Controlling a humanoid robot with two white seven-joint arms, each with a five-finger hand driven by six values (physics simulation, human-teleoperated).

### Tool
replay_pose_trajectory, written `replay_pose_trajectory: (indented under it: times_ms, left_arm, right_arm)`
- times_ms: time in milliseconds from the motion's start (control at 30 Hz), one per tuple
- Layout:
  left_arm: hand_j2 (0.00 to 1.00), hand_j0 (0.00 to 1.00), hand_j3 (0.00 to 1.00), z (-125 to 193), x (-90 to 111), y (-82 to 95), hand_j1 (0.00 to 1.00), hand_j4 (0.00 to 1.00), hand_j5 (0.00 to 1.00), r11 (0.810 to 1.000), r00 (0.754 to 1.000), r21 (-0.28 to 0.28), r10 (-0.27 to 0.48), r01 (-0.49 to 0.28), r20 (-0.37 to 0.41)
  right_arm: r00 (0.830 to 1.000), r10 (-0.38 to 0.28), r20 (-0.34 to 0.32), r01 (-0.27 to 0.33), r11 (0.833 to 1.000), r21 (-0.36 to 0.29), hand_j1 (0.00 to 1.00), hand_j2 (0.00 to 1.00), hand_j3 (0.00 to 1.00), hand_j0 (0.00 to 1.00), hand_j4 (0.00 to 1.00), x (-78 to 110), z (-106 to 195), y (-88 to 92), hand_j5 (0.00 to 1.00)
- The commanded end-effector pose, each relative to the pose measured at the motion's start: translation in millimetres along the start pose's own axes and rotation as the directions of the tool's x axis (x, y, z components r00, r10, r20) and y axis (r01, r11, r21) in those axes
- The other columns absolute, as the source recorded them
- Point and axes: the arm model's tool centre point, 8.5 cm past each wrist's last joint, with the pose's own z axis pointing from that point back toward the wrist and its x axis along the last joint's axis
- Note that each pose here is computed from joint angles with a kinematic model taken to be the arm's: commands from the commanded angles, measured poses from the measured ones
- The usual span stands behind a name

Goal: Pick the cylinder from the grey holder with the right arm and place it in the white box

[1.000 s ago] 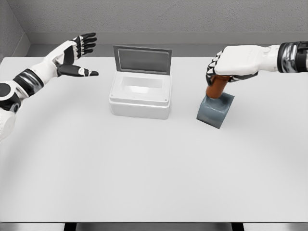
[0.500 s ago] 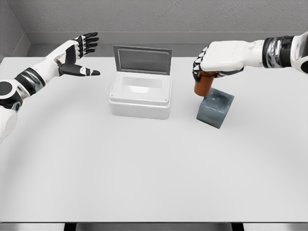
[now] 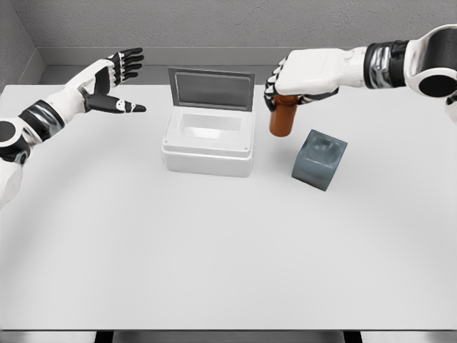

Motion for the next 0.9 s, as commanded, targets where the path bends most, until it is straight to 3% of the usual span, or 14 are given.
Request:
replay_pose_trajectory:
  times_ms: [0, 433, 867]
  left_arm:
    - [1.0, 1.0, 1.0, 0, 1, 0.5, 1.0, 1.0, 1.0, 1.0, 1.0, 0.002, 0.004, -0.004, 0.004]
    - [1.0, 1.0, 1.0, -2, 5, 1.3, 1.0, 1.0, 1.0, 1.0, 1.0, 0.002, 0.001, -0.001, 0.011]
    - [1.0, 1.0, 1.0, -4, 7, 0.5, 1.0, 1.0, 1.0, 1.0, 1.0, 0.001, 0.002, -0.002, 0.017]
  right_arm:
    - [1.0, -0.001, 0.011, 0.001, 1.0, -0.009, 0.53, 0.53, 0.53, 0.53, 0.53, 2.8, -6, -3.2, 0.53]
    - [0.999, 0.027, 0.034, -0.026, 0.998, -0.049, 0.53, 0.53, 0.53, 0.53, 0.53, 5.8, -28, -32.5, 0.53]
    - [0.998, 0.034, 0.057, -0.031, 0.998, -0.059, 0.53, 0.53, 0.53, 0.53, 0.53, 10.5, -43, -43.8, 0.53]
